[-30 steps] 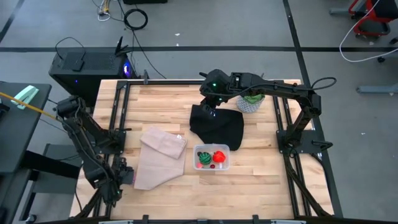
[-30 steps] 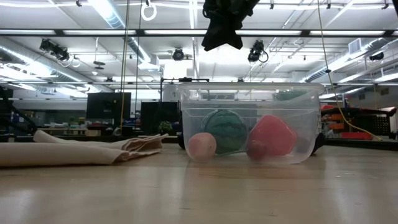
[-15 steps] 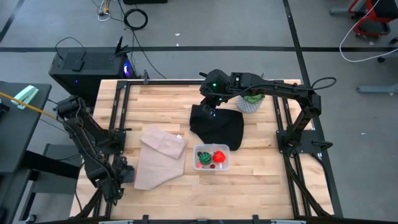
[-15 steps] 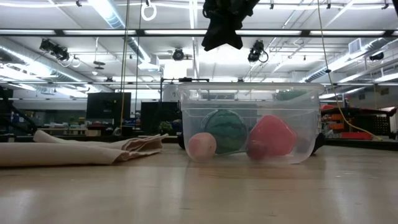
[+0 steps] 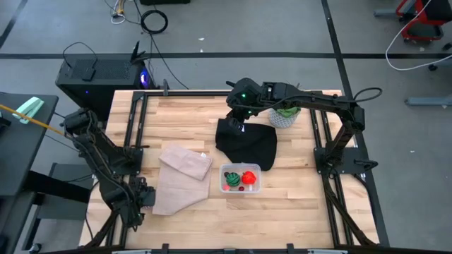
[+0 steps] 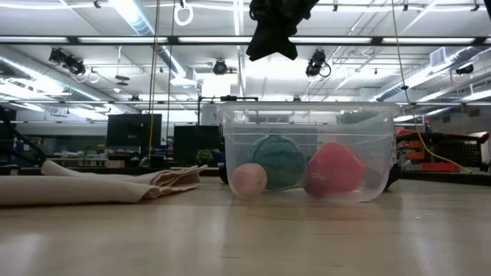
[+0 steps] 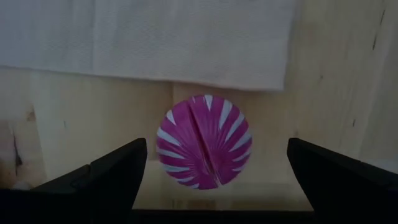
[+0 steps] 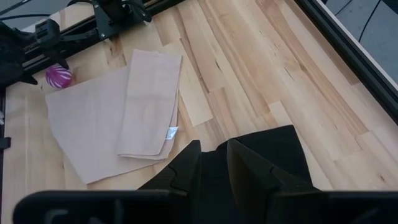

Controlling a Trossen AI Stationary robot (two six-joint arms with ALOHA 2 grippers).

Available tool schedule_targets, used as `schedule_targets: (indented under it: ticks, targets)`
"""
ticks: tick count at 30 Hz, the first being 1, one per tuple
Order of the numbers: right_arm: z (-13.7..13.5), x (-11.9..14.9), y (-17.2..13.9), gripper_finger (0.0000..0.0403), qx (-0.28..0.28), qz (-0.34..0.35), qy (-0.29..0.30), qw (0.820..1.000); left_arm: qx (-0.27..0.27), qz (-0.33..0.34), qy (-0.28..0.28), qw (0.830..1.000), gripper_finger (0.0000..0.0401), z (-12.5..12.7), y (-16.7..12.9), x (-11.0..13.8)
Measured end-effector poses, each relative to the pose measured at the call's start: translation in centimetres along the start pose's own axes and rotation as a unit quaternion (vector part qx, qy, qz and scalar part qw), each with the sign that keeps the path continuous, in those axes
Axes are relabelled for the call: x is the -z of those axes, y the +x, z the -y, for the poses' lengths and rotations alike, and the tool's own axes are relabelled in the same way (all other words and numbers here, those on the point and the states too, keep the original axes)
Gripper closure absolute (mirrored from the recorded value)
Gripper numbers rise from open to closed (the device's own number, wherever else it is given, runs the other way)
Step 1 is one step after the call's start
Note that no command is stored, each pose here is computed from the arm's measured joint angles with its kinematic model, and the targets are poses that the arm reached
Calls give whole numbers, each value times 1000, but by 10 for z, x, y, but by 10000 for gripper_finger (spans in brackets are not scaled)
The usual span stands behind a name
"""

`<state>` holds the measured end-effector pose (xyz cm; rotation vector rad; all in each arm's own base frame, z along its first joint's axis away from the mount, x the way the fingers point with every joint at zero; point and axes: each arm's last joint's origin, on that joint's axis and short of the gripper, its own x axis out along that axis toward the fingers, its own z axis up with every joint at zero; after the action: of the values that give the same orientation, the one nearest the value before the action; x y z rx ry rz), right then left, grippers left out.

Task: Pick and placing Produce into tupperware
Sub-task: Put the onion into the transparent bin

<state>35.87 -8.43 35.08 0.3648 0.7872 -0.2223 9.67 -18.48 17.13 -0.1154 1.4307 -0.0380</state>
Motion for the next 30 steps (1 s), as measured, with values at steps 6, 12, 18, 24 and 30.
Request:
schedule_targets:
  ticks: [6,12,18,24,30]
  targets:
    - [-1,0,0,316,-1,0,2,1000,22,-6,-16,1000,5,-1,8,1]
    - [-2,0,0,316,-2,0,0,1000,12,-11,-22,1000,5,-5,12,4]
    - [-2,0,0,316,-2,1,0,1000,13,-9,-23,1000,5,-5,12,3]
    - [-2,0,0,316,-3,4,-1,1000,10,2,-23,1000,5,-5,12,3]
    - [-3,-1,0,316,-4,6,-2,1000,19,7,-24,1000,5,-3,12,2]
